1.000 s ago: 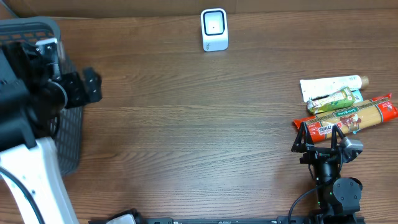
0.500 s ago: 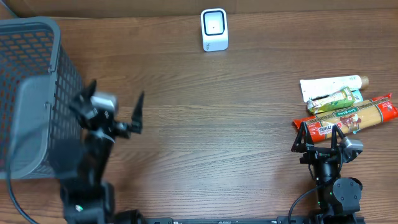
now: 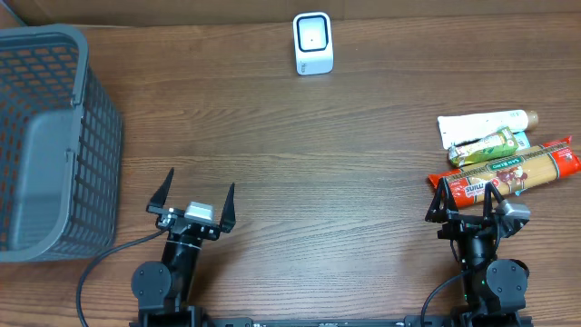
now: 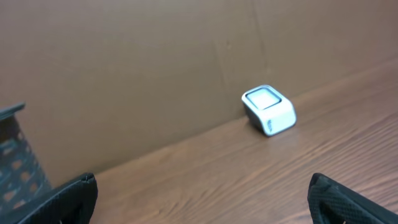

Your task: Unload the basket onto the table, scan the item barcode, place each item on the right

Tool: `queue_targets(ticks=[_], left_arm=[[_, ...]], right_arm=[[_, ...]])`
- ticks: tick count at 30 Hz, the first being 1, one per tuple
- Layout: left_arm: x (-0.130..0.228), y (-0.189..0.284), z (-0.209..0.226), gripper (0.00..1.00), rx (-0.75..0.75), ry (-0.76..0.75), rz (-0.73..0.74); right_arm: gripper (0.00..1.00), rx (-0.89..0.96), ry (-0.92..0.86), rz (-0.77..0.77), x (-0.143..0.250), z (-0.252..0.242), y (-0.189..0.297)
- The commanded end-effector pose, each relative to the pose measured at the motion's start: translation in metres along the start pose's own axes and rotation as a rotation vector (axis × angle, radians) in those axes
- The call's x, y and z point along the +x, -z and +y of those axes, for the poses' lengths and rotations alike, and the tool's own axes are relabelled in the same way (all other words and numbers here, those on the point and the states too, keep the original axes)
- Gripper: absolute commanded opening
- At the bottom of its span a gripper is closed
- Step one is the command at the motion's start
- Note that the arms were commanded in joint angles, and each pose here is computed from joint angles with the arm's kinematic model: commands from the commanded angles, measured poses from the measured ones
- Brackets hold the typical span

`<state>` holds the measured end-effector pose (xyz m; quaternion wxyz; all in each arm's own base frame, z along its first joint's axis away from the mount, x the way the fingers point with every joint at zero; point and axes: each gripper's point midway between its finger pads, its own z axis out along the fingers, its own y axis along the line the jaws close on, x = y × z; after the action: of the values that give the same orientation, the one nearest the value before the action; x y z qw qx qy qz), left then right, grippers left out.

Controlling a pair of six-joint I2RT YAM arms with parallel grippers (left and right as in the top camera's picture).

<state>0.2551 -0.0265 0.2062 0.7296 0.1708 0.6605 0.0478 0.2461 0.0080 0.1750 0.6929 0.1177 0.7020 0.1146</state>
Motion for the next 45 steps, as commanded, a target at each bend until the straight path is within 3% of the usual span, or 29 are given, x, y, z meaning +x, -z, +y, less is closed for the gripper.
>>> queue_targets(ticks=[1,8,12,45], left_arm=[[0.021,0.003,0.002,1.0,-0.041,-0.037,0.043],[0.067,0.014,-0.003,1.0,-0.048,-0.004,0.241],[0.048,0.016,0.003,1.0,-0.077,-0.009,0.159],[0.05,0.016,0.002,1.0,-0.074,-0.01,0.167]], right_arm=[[1.0,-0.011,0.003,-0.001,0.002,0.002,0.0],[1.0,-0.011,0.003,-0.001,0.002,0.002,0.0],[1.0,-0.011,0.003,-0.001,0.002,0.002,0.0],[1.0,-0.011,0.003,-0.001,0.002,0.002,0.0]])
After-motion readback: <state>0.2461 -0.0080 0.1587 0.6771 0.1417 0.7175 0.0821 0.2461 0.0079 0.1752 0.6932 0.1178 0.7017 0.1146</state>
